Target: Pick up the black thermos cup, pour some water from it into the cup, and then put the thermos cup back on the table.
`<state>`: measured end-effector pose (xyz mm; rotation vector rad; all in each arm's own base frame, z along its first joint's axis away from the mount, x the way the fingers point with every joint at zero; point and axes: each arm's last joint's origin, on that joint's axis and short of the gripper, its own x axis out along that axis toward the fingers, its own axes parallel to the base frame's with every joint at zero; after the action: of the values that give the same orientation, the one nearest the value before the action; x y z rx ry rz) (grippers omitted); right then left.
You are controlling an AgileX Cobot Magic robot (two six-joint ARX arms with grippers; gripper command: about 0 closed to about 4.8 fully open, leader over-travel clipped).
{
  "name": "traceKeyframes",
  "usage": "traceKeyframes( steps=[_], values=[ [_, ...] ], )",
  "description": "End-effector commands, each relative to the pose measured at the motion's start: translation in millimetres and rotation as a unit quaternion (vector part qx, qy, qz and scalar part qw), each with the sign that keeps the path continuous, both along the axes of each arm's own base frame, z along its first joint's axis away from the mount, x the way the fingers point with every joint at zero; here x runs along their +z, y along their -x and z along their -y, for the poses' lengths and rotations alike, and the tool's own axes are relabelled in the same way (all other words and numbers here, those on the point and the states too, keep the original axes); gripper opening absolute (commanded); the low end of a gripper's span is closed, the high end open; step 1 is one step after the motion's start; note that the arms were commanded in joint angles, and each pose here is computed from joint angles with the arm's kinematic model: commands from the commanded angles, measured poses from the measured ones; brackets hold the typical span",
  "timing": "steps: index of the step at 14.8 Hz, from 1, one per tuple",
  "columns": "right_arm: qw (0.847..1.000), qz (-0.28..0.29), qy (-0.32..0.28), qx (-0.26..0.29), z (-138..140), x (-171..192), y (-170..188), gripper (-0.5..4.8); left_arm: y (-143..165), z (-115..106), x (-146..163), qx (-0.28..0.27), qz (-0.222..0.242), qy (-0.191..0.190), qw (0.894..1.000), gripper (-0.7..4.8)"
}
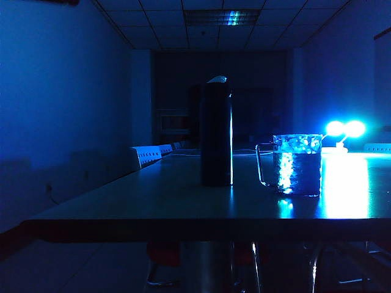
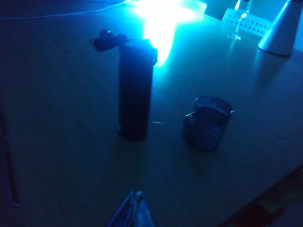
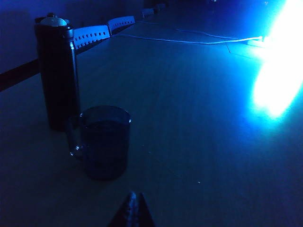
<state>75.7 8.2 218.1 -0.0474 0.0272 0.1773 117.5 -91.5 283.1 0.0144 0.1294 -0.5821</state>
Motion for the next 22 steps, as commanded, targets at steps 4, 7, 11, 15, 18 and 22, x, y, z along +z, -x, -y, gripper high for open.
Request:
traceKeyframes(
  steps=[4, 7, 11, 15, 18, 22],
  values=[
    [1.000, 0.007, -0.002, -0.002, 0, 2, 0, -0.05, -5, -49, -55, 0.138, 0.010, 0.013, 0.990, -0.07],
    [1.000, 0.007, -0.002, -0.002, 0, 2, 0, -0.05, 7, -64, -73, 0.181, 0.036, 0.025, 0.982, -0.07],
    [1.000, 0.007, -0.002, -0.003, 0, 2, 0, -0.05, 19, -78, -104, 0.207, 0.072, 0.037, 0.975, -0.07],
    [1.000, 0.006, -0.002, -0.001, 0, 2, 0, -0.05, 20, -83, -121, 0.221, 0.042, 0.026, 0.974, -0.07],
    [1.000, 0.005, -0.002, -0.003, 0, 2, 0, -0.05, 20, -89, -121, 0.245, 0.039, 0.025, 0.968, -0.07],
    [1.000, 0.005, -0.002, -0.003, 0, 2, 0, -0.05, 20, -93, -122, 0.285, 0.049, -0.020, 0.957, -0.07]
  ],
)
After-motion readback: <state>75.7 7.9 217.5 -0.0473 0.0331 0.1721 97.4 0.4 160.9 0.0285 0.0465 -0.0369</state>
